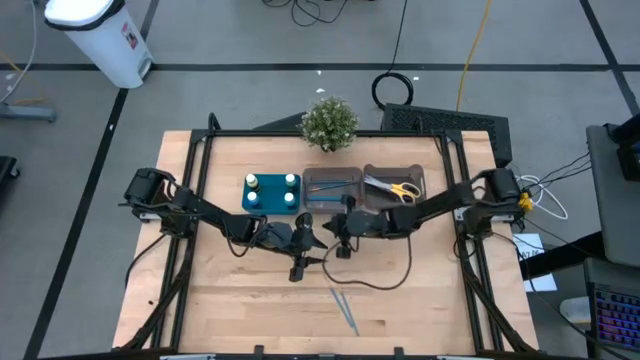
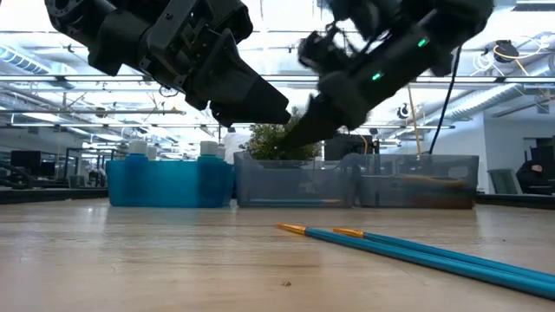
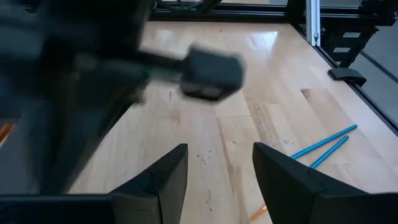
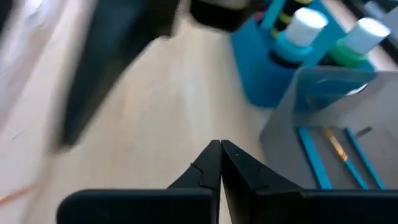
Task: Pick & Place Paint Supplies
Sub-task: Put the paint brush into the left black bin
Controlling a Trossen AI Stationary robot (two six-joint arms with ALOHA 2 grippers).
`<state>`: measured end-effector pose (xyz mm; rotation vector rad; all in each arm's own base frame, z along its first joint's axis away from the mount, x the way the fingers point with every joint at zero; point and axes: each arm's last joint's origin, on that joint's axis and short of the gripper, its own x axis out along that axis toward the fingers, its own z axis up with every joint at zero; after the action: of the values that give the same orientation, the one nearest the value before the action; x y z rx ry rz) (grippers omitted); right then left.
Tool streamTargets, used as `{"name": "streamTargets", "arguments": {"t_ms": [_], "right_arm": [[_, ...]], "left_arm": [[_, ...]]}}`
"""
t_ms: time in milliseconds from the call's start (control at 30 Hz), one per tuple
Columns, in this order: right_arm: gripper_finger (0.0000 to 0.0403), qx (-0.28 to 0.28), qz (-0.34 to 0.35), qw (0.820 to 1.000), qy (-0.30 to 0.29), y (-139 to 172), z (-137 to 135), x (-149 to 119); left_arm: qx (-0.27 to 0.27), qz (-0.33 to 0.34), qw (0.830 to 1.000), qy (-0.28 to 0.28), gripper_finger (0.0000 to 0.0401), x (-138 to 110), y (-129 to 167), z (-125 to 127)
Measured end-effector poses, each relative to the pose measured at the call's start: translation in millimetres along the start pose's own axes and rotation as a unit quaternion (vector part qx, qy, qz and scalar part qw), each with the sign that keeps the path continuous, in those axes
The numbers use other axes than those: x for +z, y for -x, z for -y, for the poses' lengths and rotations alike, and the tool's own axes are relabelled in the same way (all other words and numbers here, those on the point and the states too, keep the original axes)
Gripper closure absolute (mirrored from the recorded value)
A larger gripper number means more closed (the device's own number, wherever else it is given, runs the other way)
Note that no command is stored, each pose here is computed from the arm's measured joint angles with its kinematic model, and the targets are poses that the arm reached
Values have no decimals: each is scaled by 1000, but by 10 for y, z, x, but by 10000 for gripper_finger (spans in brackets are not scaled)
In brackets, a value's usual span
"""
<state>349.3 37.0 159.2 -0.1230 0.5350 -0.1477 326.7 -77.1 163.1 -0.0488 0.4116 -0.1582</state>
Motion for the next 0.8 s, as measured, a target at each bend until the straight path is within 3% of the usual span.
{"name": "streamTargets", "arguments": {"t_ms": [200, 400, 600, 800], "right_arm": [[402, 50, -42, 998, 14, 407, -285, 81], [402, 168, -52, 983, 43, 780, -604, 131], [401, 215, -18, 974, 70, 1010, -816, 192], [402, 220, -12, 972, 82, 1047, -849, 197]], "left_arm": [[-1, 0, 1000, 3, 215, 0, 0, 5], [-12, -2, 1000, 8, 215, -7, 3, 54], [-86, -22, 992, -92, 215, -125, -18, 308], [-83, -22, 986, -141, 215, -367, -208, 366]]}}
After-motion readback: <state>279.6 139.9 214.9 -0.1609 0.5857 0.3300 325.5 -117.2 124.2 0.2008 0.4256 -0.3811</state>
